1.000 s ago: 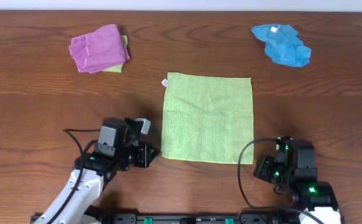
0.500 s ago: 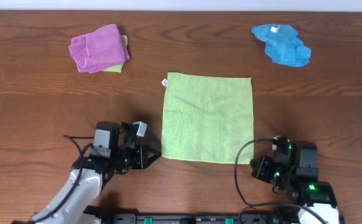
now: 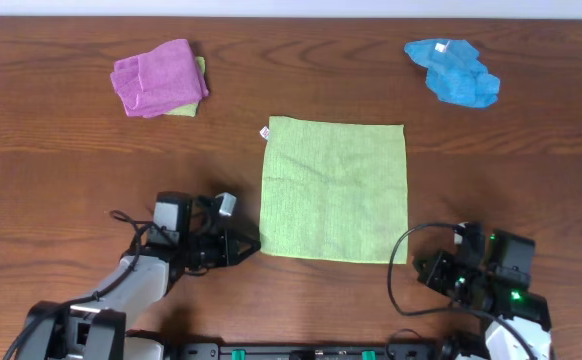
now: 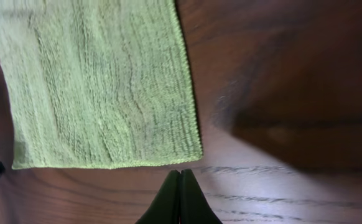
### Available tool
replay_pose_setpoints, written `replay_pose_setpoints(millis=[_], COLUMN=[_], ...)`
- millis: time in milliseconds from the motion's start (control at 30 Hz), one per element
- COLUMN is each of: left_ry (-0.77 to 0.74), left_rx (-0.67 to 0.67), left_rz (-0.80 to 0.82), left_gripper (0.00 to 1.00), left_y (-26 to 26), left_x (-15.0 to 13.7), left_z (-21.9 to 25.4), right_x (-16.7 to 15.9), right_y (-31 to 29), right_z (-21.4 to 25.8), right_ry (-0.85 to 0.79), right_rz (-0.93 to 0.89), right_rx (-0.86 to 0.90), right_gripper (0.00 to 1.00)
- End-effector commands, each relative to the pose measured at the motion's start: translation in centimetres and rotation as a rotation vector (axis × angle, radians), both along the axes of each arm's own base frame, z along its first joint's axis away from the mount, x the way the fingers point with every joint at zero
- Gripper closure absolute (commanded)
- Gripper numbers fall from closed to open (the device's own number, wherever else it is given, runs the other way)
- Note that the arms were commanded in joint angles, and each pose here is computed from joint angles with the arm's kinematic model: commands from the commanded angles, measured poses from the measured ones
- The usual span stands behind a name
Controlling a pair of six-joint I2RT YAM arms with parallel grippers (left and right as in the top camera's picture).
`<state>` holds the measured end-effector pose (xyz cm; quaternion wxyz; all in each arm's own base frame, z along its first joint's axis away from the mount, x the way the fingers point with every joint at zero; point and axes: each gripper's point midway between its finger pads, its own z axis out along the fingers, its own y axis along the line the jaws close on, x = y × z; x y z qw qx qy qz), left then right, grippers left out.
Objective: Fold the cloth
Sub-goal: 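Position both grippers beside the near corners of the flat cloth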
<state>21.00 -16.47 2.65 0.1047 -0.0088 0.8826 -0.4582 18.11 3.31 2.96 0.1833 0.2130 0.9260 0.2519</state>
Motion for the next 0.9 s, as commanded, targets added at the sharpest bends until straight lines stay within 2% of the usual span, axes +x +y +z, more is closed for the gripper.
replay_pose_setpoints(millis=[0, 67, 100, 133, 200, 267, 300, 367, 400, 433, 533, 700, 867], left_ry=[-0.015, -0.024, -0.022, -0.019, -0.021, -0.018, -0.018, -0.02, -0.019, -0.018, -0.024, -0.016, -0.052], left_rx=[0.001, 0.002, 0.001, -0.003, -0.026, -0.044, -0.05, -0.072, -0.075, -0.079, -0.117, -0.144, -0.137], left_rz=[0.015, 0.01, 0.01, 0.007, -0.005, -0.014, -0.018, -0.03, -0.032, -0.034, -0.054, -0.063, -0.059], left_gripper=[0.94, 0.94, 0.92, 0.86, 0.63, 0.59, 0.55, 0.31, 0.09, 0.05, 0.05, 0.05, 0.05], left_y=[0.6, 0.6, 0.5, 0.5, 0.2, 0.0, 0.0, -0.3, -0.3, -0.3, -0.7, -0.9, -0.9], left_x=[0.4, 0.5, 0.5, 0.4, 0.3, 0.2, 0.1, 0.0, -0.1, -0.1, -0.3, -0.5, 0.1], left_z=[0.0, 0.0, -0.1, -0.1, 0.2, 0.5, 0.5, 0.9, 0.9, 1.0, 1.6, 2.0, 2.1], right_x=[0.2, 0.6, 0.9, 1.1, 1.3, 1.3, 1.2, 1.1, 1.1, 1.1, 1.2, 1.1, 1.3], right_y=[0.2, 0.2, 0.3, 0.5, 0.7, 0.8, 0.8, 1.0, 1.2, 1.3, 1.4, 1.5, 2.7], right_z=[0.0, 0.0, 0.0, 0.0, -0.2, -0.4, -0.6, -0.7, -0.6, -0.6, -0.5, -0.4, 0.6], right_ry=[-0.024, -0.033, -0.041, -0.046, -0.036, -0.022, -0.012, -0.004, -0.005, -0.007, -0.011, -0.01, -0.042], right_rz=[0.031, 0.031, 0.036, 0.042, 0.041, 0.041, 0.041, 0.044, 0.048, 0.051, 0.054, 0.055, 0.083], right_rx=[0.033, 0.048, 0.06, 0.075, 0.095, 0.109, 0.113, 0.128, 0.14, 0.149, 0.157, 0.166, 0.246], right_gripper=[0.96, 0.71, 0.64, 0.6, 0.5, 0.49, 0.44, 0.32, 0.27, 0.21, 0.01, 0.01, 0.01])
